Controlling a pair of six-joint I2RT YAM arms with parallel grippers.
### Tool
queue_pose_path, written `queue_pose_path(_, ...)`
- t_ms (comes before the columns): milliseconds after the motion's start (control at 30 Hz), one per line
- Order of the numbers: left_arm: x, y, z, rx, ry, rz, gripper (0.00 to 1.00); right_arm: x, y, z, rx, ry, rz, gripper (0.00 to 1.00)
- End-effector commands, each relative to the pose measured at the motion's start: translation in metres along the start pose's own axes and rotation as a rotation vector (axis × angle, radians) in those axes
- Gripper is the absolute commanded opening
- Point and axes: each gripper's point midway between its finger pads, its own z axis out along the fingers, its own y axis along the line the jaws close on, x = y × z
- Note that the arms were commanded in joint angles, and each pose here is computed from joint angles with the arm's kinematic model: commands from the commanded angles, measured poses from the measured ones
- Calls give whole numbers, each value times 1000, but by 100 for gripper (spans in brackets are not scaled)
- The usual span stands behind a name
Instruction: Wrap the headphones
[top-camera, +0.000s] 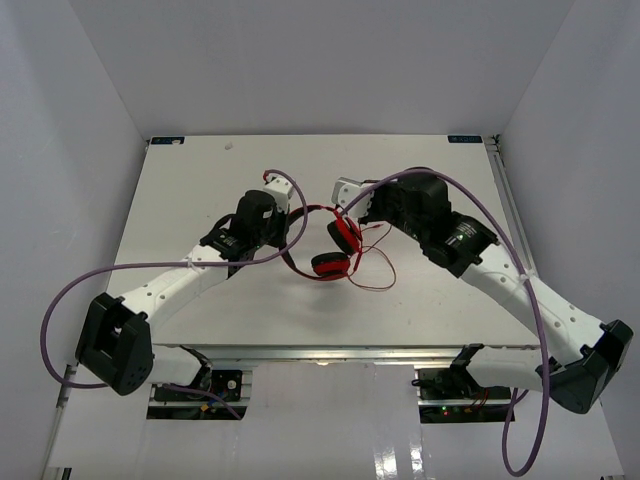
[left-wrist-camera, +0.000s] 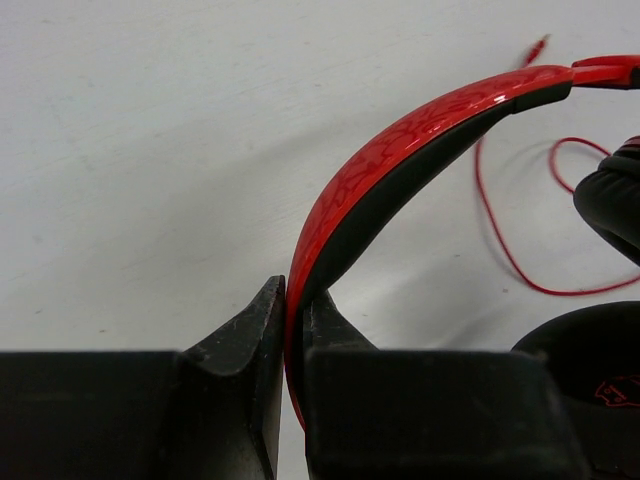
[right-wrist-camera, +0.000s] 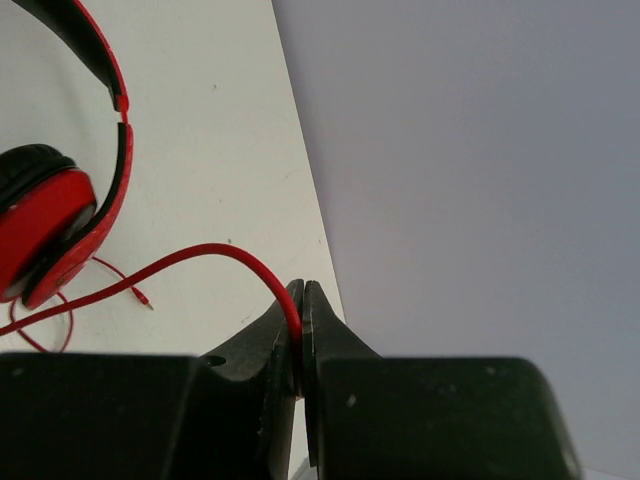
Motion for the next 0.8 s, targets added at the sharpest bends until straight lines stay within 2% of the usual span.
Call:
queue_pose_path(0,-32,22,-16,-107,-109,55,0,-37,-39,-33,51,-145,84,8)
queue_pose_path(133,-23,4,-17,5,-89,86,0,-40,-57,-37,95,-148,98,8)
queue_pose_path(567,34,-16,-30,176,-21,176,0,-41,-127,-44,283,-133,174,8)
queue_pose_path(767,38,-35,-42,301,-50,214,0,-37,-139,-36,299,-148,200,8)
